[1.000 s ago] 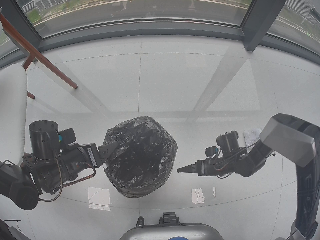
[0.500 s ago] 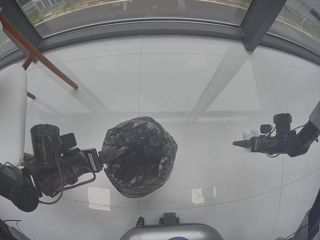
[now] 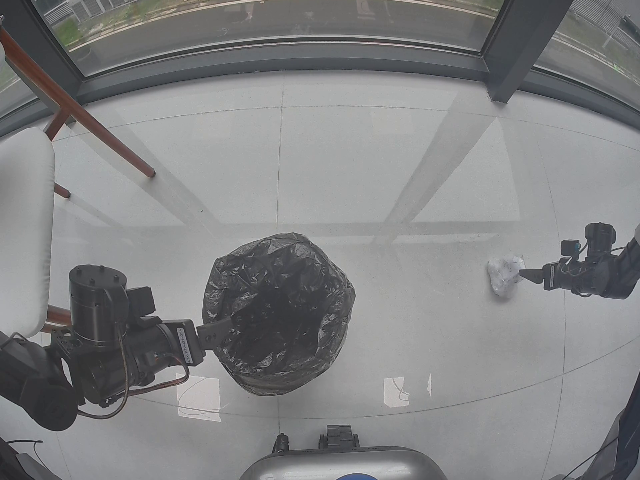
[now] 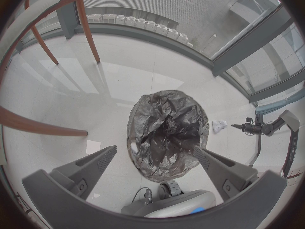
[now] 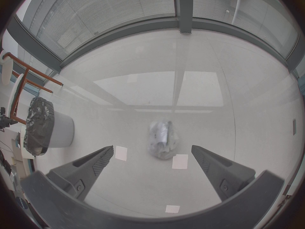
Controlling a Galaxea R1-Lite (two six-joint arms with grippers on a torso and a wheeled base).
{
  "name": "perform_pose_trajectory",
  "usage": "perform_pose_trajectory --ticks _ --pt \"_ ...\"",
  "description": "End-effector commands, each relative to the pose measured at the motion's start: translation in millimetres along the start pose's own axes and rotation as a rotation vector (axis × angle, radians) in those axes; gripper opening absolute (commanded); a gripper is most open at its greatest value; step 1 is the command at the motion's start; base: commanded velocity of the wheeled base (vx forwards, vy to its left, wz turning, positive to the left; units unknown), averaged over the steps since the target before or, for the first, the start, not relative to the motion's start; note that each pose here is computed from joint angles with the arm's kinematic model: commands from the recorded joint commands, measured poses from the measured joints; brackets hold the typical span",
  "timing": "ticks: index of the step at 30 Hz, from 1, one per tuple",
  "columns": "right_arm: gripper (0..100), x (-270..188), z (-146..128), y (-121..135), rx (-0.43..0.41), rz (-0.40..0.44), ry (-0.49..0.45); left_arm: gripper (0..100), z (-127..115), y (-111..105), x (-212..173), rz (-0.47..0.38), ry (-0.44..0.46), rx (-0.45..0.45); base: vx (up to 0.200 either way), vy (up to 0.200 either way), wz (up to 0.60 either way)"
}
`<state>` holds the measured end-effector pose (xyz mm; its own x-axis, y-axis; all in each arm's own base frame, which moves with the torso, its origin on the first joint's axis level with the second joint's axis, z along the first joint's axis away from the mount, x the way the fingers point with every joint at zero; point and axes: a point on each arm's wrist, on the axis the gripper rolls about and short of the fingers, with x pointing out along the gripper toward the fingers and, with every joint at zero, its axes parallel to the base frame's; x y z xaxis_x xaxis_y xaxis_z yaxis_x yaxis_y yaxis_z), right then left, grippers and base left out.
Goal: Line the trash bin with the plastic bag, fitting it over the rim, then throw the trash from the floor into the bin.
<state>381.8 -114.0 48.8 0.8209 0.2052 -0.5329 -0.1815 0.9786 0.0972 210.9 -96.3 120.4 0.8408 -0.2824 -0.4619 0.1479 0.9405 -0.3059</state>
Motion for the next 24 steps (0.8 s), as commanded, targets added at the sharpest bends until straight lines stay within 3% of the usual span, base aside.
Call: perform_pose_trajectory --ticks 1,6,22,23,24 --pt "100 21.2 -7.8 -13.3 0.003 -0.011 0.016 100 -11.8 4.7 -4.1 0.019 0.04 0.006 0.0 0.0 0.0" --pt "100 48.8 -7.3 -26.5 -0.003 -0.02 0.009 100 -16.4 8.1 -6.4 0.043 0.05 0.007 0.0 0.0 0.0" --pt "100 107.9 -20.7 -20.3 -0.017 -0.001 0.06 100 -15.1 8.1 -5.8 0.053 0.041 0.008 0.0 0.0 0.0" --pt "0 108.3 -20.7 -20.5 -0.018 -0.003 0.059 100 -15.1 8.1 -5.8 0.053 0.041 0.008 0.0 0.0 0.0" --pt "0 111.4 -21.6 -20.9 -0.019 -0.003 0.058 100 -15.4 8.3 -5.9 0.054 0.042 0.008 0.0 0.0 0.0"
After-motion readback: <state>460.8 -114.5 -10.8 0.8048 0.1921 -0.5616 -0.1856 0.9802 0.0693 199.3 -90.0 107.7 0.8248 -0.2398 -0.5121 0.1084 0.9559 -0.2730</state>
